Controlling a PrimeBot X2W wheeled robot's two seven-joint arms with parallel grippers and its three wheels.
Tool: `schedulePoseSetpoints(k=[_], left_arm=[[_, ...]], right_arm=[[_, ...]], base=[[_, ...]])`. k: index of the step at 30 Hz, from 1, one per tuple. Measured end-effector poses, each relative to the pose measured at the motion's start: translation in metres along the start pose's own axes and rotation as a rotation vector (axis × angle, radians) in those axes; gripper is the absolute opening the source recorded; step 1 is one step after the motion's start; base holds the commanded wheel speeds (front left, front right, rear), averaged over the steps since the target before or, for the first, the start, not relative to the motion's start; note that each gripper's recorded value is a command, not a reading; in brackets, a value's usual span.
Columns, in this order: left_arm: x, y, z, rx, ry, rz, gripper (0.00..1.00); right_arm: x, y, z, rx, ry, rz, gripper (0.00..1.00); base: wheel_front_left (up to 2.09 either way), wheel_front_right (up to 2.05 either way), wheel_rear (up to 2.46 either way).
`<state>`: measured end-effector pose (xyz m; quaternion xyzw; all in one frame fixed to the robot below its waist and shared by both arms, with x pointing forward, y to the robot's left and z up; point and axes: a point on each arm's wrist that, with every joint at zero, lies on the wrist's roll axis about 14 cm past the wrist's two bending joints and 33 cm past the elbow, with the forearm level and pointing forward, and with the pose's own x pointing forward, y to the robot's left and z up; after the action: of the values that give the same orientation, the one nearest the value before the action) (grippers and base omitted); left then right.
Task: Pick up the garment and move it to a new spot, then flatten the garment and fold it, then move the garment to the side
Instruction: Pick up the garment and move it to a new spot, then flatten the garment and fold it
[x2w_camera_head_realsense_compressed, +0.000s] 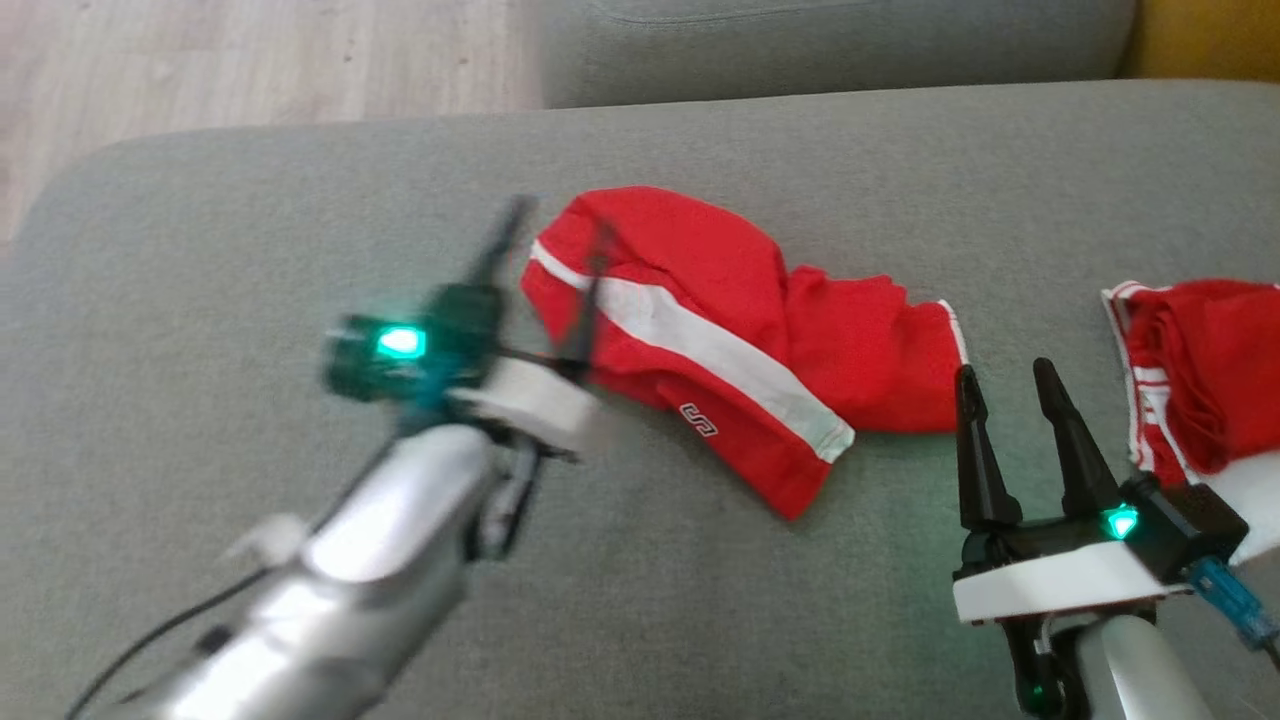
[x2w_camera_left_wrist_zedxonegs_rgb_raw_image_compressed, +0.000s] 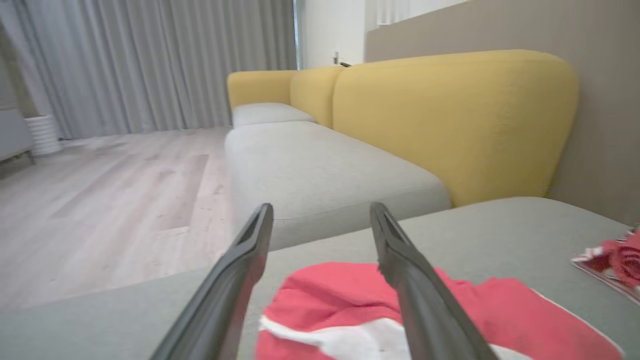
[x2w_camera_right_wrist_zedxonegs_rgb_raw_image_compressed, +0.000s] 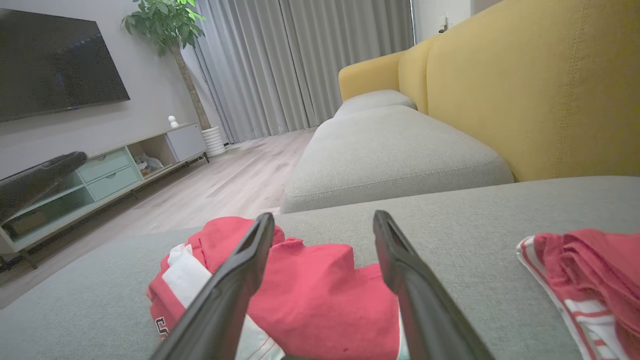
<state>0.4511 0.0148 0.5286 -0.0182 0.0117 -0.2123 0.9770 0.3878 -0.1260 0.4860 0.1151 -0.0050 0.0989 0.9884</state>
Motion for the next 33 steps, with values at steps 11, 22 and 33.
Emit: schedulePoseSetpoints(k=[11,22,33], left_arm=[[-0.096,0.065,-0.033,-0.115,0.009,0.294,1.0],[-0.117,0.065,-0.04,-0.179,-0.022,0.349,1.0],[-0.116,0.074,-0.051,-0.191,-0.006,0.372,1.0]], right_arm=[[0.0,0.014,-0.007,-0.005,0.021,0.044,1.0],[0.008,0.025,-0.019,-0.026,0.056,0.085,1.0],[0.02,0.042,-0.068,-0.051,0.273,0.183,1.0]], base=[[0.0,0.0,0.0],[0.0,0.0,0.0],[0.0,0.0,0.0]])
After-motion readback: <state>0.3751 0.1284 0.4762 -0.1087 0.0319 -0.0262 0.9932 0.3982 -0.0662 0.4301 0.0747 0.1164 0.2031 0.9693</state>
